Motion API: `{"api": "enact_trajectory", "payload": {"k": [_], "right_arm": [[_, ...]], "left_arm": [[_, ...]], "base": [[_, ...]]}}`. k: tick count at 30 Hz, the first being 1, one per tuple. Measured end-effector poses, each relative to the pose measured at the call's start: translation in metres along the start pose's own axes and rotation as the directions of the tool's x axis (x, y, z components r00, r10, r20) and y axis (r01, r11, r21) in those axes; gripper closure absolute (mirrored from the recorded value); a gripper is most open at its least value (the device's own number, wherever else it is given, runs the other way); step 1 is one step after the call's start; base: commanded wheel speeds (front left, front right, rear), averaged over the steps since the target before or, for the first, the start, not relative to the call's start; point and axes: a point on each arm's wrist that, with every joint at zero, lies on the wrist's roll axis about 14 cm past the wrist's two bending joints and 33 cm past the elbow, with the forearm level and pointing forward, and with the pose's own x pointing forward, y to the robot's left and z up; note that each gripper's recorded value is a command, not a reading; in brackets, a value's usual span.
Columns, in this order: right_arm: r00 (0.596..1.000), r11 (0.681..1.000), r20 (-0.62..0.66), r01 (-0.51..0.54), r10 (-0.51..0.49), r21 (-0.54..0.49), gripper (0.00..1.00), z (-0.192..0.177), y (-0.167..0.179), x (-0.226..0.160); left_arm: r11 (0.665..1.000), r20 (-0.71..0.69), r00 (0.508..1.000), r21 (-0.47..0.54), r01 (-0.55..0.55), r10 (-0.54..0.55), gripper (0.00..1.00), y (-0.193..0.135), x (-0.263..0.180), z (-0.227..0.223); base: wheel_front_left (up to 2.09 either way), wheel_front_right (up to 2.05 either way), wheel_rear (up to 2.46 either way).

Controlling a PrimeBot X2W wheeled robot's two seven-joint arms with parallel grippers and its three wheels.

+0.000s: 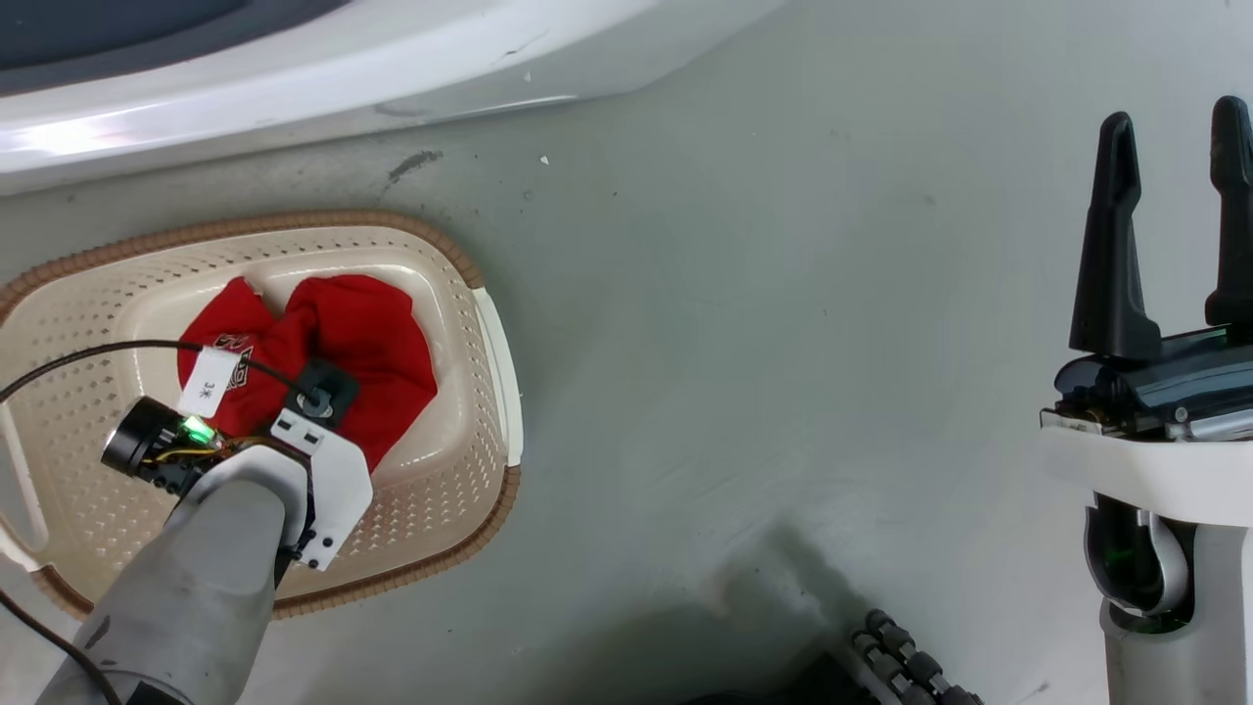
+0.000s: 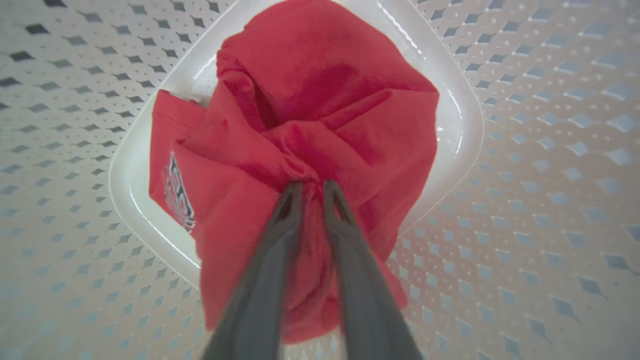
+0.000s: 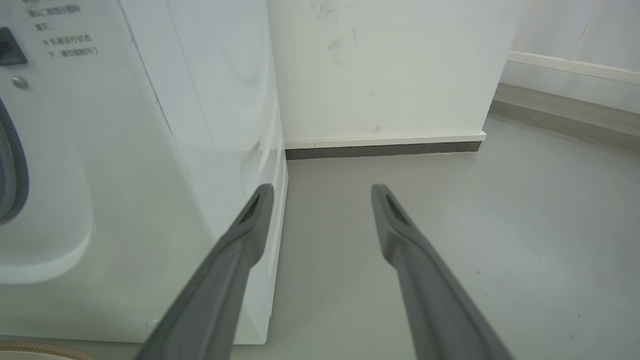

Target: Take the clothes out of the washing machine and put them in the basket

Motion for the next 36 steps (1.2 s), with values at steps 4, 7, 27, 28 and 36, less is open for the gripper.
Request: {"api": "enact_trajectory", "payload": {"k": [4,7,27,28,36], "right_arm": [[1.0,1.0,0.026,-0.01,0.01,0.009,0.0,0.012,0.004,-0.001],[0.999,1.0,0.046,-0.017,0.016,0.012,0.0,0.023,0.007,-0.005],[0.986,0.998,0.161,-0.052,0.046,0.03,0.0,0.097,0.024,-0.078],[0.985,0.998,0.168,-0.053,0.047,0.031,0.0,0.1,0.024,-0.081],[0.973,0.998,0.223,-0.062,0.052,0.034,0.0,0.122,0.026,-0.106]], "left_arm": [[0.999,0.08,0.997,-0.029,-0.02,0.022,0.0,0.0,-0.014,0.009],[0.997,0.132,0.99,-0.073,-0.028,0.037,0.0,-0.005,-0.03,0.017],[0.915,0.545,0.77,-0.384,-0.122,0.332,0.0,0.005,-0.185,0.103],[0.912,0.567,0.749,-0.39,-0.124,0.344,0.0,0.006,-0.193,0.108],[0.872,0.712,0.516,-0.459,-0.171,0.476,0.0,0.02,-0.277,0.143]], "base": [[0.0,0.0,0.0],[0.0,0.0,0.0],[0.0,0.0,0.0],[0.0,0.0,0.0],[0.0,0.0,0.0]]}}
